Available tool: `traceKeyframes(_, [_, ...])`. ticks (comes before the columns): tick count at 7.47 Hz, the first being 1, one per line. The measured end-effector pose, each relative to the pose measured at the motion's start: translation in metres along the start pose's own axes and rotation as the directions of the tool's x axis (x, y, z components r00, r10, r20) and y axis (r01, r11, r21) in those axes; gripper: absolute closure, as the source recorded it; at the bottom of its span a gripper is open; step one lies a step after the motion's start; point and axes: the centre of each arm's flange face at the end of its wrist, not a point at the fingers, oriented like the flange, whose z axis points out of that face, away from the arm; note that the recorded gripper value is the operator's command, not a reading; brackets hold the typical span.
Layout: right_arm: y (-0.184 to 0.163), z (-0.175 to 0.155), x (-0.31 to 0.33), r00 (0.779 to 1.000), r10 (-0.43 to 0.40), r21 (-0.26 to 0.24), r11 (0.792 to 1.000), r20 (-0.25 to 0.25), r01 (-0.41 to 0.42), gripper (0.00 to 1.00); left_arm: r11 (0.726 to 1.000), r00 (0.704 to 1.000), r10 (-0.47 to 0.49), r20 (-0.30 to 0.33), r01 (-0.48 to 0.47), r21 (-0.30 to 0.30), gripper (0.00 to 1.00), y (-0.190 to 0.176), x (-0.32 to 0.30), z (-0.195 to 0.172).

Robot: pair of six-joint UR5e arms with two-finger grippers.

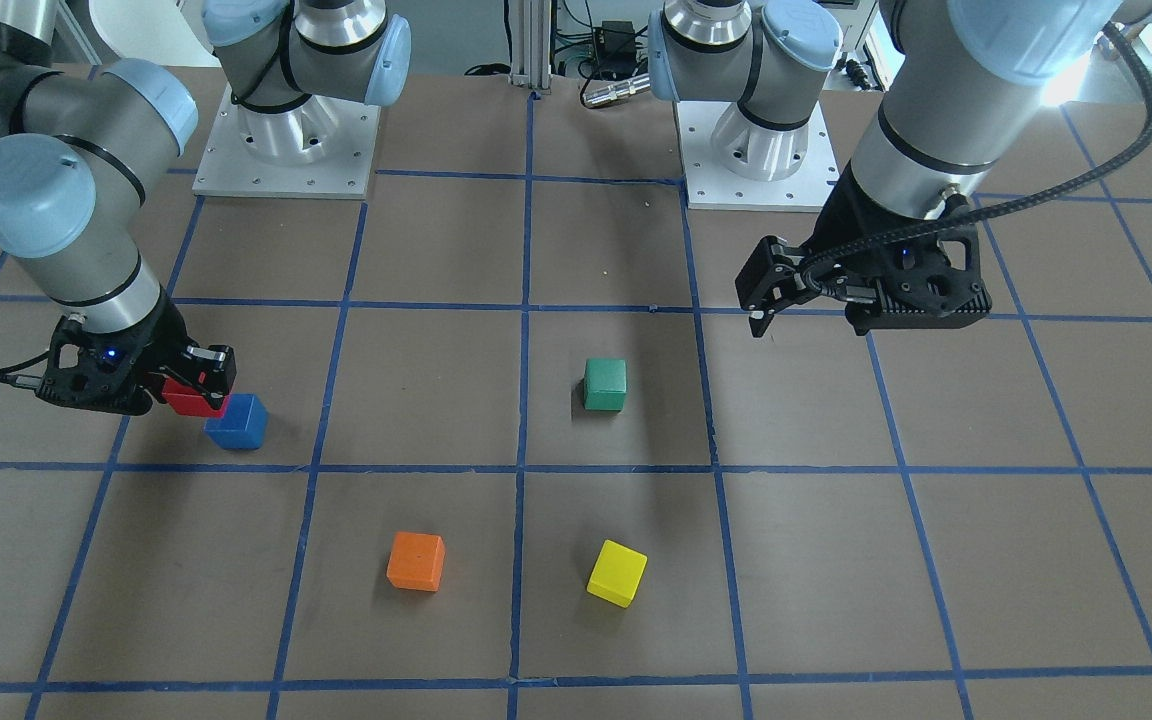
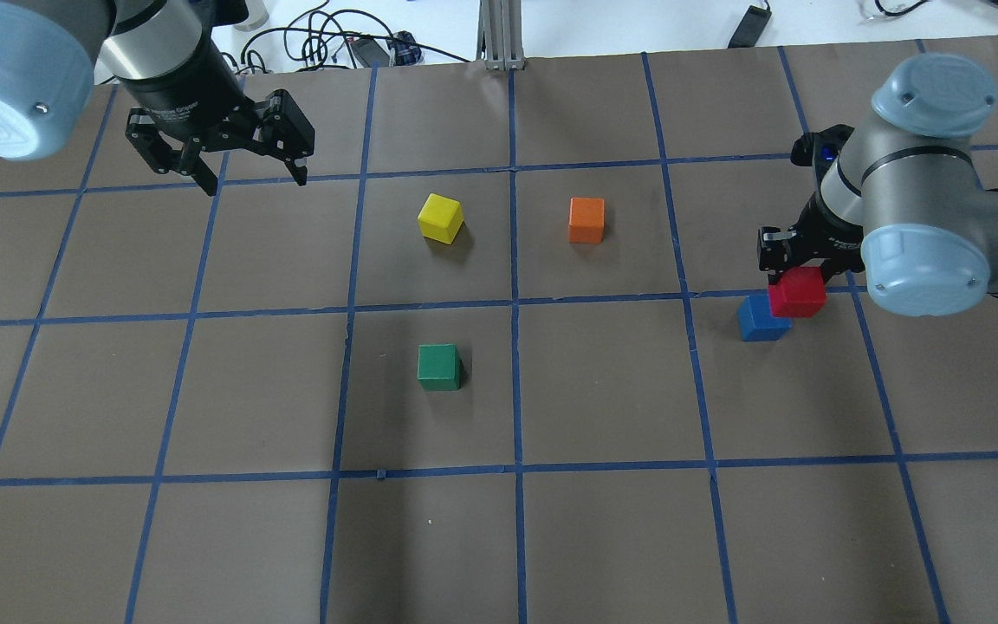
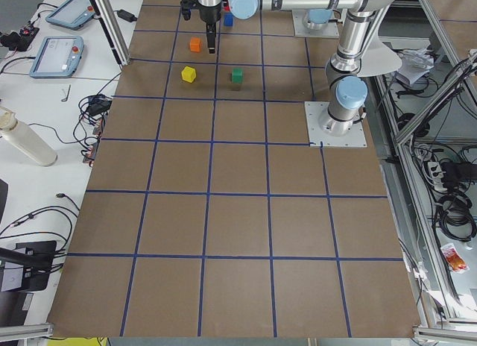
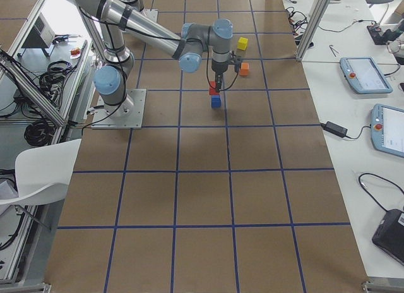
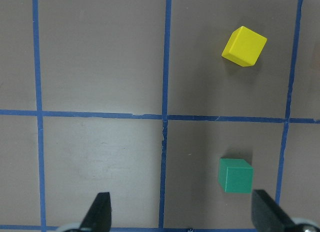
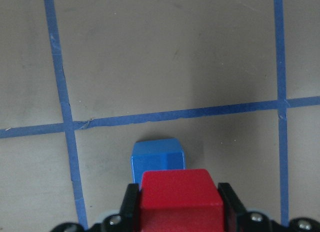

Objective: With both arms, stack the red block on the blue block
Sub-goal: 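Carry the red cube with the right gripper over the blue cube, then lower the red cube onto the blue cube with the right gripper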

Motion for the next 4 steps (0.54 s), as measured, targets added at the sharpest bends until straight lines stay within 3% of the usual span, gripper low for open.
traceKeyframes(4, [-0.006, 0.015, -0.001, 1.000, 0.024, -0.006, 1.000, 0.002, -0.024, 1.00, 1.000, 1.000, 0.001, 0.000, -0.001, -0.002, 0.00, 0.000, 0.001, 0.001])
